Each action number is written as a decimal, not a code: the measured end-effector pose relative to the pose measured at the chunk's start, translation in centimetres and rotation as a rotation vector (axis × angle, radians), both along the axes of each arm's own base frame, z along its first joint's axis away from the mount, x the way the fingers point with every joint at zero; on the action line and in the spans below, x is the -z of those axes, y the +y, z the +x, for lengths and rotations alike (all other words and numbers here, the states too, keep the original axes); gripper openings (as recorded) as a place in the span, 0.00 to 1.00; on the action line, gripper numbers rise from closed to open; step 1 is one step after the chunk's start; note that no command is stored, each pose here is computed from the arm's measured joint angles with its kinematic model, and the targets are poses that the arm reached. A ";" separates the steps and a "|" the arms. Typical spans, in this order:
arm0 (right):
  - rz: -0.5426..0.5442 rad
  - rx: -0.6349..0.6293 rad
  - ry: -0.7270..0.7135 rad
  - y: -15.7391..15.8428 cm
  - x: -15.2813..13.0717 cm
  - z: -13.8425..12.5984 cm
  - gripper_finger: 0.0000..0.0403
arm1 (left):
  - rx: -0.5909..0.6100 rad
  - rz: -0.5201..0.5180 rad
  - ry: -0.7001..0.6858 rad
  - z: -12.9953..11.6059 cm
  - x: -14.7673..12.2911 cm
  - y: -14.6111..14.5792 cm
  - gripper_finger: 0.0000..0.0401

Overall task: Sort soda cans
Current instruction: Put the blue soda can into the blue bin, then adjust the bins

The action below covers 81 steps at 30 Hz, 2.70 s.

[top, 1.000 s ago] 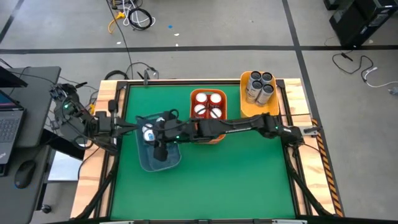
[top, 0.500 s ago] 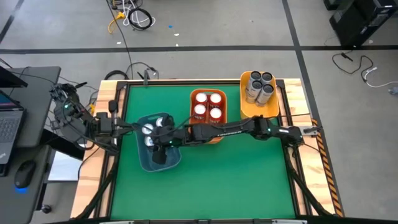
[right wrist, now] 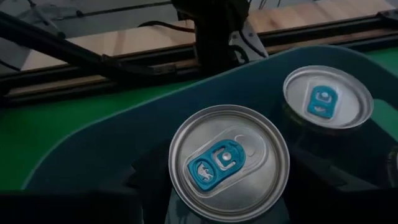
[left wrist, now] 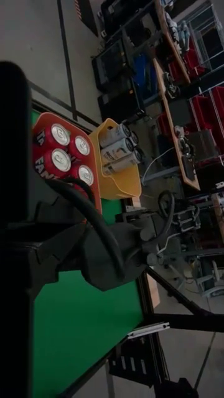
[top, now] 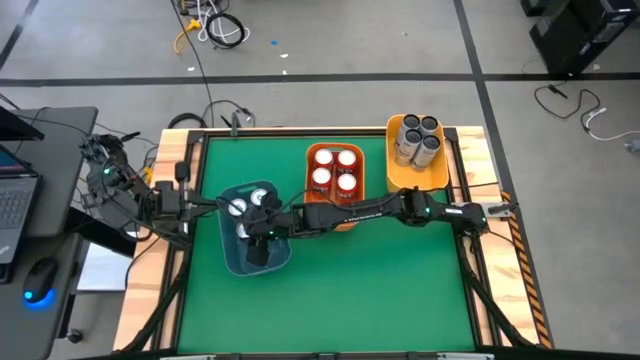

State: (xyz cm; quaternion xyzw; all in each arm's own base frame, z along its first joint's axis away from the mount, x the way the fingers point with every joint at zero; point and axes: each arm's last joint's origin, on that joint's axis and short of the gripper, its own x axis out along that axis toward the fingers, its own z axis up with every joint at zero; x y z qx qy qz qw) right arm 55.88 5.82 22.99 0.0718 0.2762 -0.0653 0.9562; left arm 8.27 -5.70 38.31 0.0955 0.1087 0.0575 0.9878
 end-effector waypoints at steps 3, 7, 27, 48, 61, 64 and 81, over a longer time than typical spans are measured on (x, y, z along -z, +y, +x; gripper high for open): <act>0.004 0.007 0.002 -0.3 0.0 0.0 0.61 | 0.000 -0.001 0.000 0.0 0.0 0.0 0.00; 0.005 0.017 0.007 -0.8 0.2 0.1 0.62 | -0.001 -0.003 0.000 0.0 0.0 0.0 0.00; 0.035 -0.005 -0.007 -1.1 1.3 0.6 0.68 | 0.017 -0.015 0.013 0.0 0.1 -0.1 0.00; -0.040 -0.025 -0.080 -1.5 -1.0 0.7 0.75 | 0.011 -0.032 0.020 0.1 0.3 -0.2 0.00; -0.127 -0.099 0.065 -0.6 -7.5 -3.9 0.46 | 0.204 0.115 0.216 3.1 2.3 -4.0 0.00; -0.146 -0.129 0.184 0.0 -8.7 -6.0 0.23 | 0.249 0.181 0.344 4.8 4.2 -6.2 0.00; -0.260 -0.118 0.533 3.2 -8.0 -10.9 0.00 | 0.432 -0.216 0.407 7.1 11.5 -9.8 0.00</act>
